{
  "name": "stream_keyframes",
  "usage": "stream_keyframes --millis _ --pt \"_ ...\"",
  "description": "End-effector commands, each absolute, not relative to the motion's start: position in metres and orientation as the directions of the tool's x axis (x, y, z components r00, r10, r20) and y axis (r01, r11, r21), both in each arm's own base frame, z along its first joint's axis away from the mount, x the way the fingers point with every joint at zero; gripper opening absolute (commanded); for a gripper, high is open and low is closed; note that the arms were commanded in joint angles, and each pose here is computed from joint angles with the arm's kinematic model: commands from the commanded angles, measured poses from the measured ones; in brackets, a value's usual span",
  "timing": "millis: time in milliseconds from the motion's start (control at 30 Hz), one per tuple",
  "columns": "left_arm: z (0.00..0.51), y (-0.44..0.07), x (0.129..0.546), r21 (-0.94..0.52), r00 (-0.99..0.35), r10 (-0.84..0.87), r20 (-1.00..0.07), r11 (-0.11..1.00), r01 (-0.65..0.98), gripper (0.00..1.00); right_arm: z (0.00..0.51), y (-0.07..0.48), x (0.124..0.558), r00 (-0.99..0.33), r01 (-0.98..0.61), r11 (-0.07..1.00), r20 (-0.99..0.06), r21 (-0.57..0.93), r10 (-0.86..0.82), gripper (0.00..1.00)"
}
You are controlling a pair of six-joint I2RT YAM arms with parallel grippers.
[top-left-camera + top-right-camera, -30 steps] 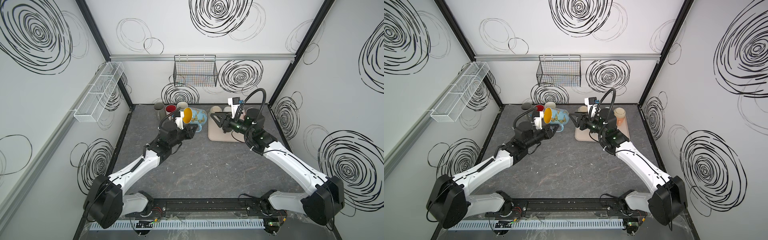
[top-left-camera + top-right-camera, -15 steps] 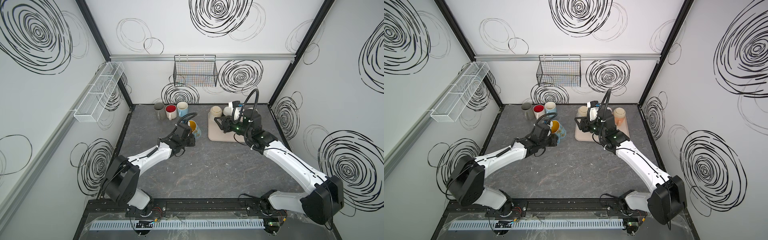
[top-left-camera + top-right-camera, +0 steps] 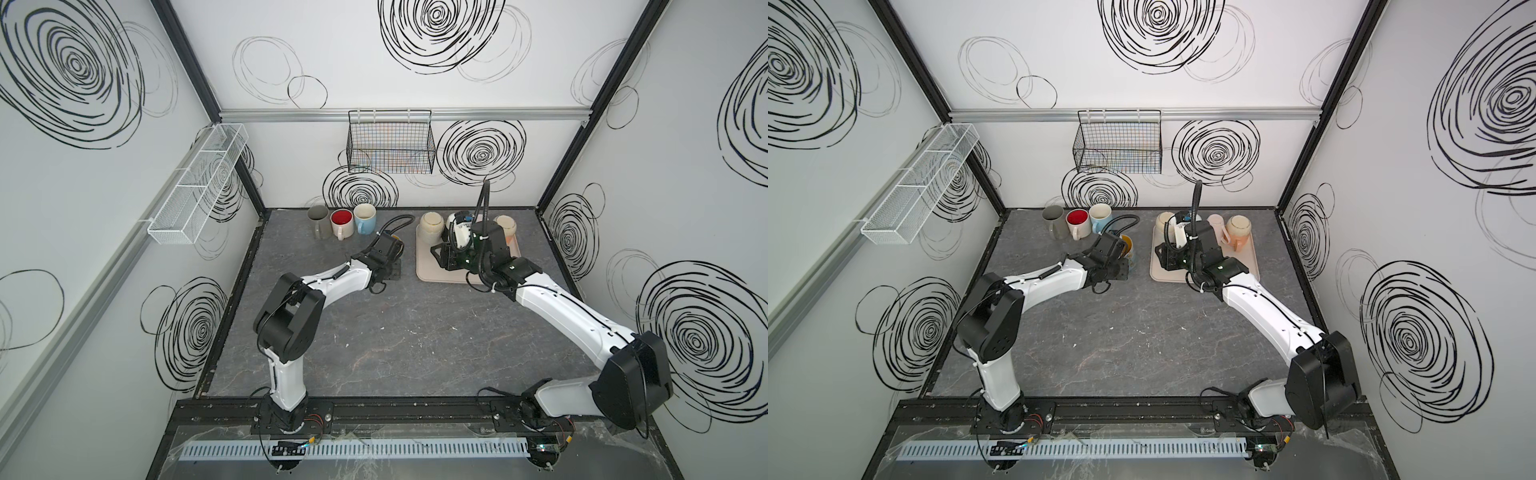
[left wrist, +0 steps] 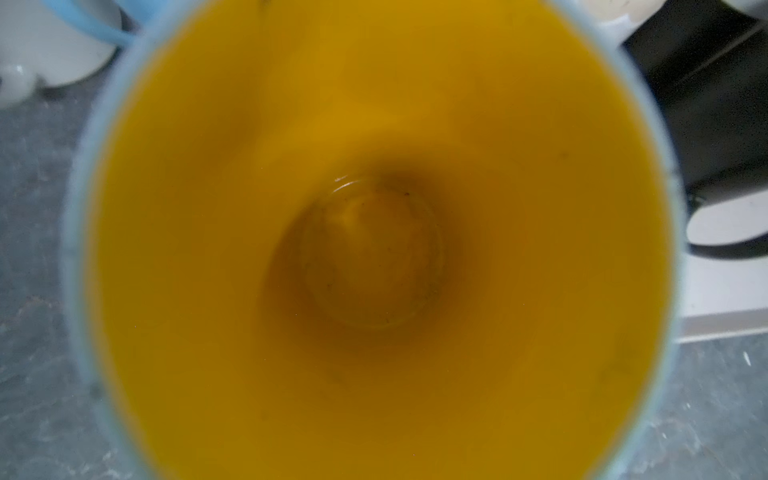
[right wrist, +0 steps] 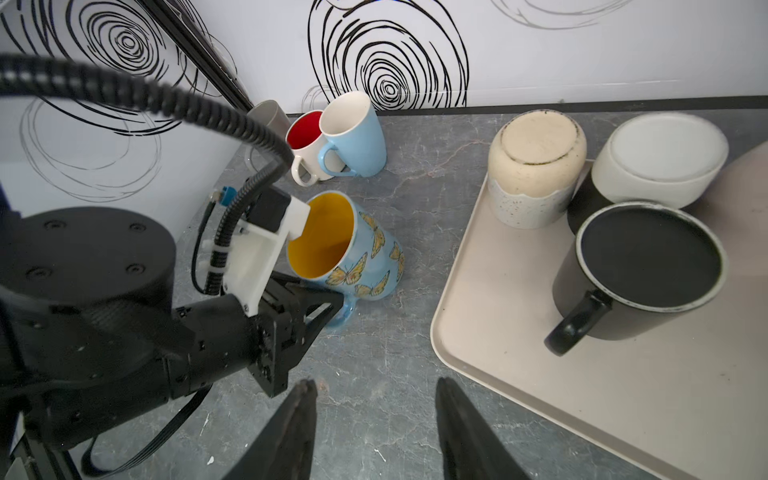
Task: Turn the mug right side up
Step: 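Stand the butterfly mug upright by the light blue mug while the right gripper withdraws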
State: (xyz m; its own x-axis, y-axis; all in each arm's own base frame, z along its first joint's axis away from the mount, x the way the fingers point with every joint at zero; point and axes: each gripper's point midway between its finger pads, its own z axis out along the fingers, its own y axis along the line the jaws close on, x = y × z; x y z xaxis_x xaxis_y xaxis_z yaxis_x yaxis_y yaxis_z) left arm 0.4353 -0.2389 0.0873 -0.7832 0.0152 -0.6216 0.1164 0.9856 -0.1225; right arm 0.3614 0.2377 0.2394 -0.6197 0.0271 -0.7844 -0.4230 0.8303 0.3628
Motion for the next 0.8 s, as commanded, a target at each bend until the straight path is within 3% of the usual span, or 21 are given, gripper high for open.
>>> stream_keyframes --millis 0,400,533,767 --pt "0.129 -0.245 0.481 -0.094 -0.678 0.005 -0.735 0.989 0.110 0.00 0.249 0.234 0.369 -0.596 -0.421 0.848 -0.803 0.323 0.010 0.51" --pt "0.139 -0.251 0.553 -0.114 -0.628 -0.047 -0.777 0.991 0.067 0.00 0.233 0.226 0.374 -0.627 -0.392 0.870 -0.779 0.298 -0.016 0.50" --pt "0.138 -0.244 0.570 -0.105 -0.606 -0.062 -0.793 0.994 0.035 0.04 0.228 0.228 0.374 -0.630 -0.383 0.861 -0.776 0.335 0.022 0.50" --pt "0.132 -0.233 0.599 -0.198 -0.593 -0.140 -0.793 0.980 0.034 0.04 0.222 0.228 0.373 -0.640 -0.378 0.863 -0.768 0.335 0.018 0.49"
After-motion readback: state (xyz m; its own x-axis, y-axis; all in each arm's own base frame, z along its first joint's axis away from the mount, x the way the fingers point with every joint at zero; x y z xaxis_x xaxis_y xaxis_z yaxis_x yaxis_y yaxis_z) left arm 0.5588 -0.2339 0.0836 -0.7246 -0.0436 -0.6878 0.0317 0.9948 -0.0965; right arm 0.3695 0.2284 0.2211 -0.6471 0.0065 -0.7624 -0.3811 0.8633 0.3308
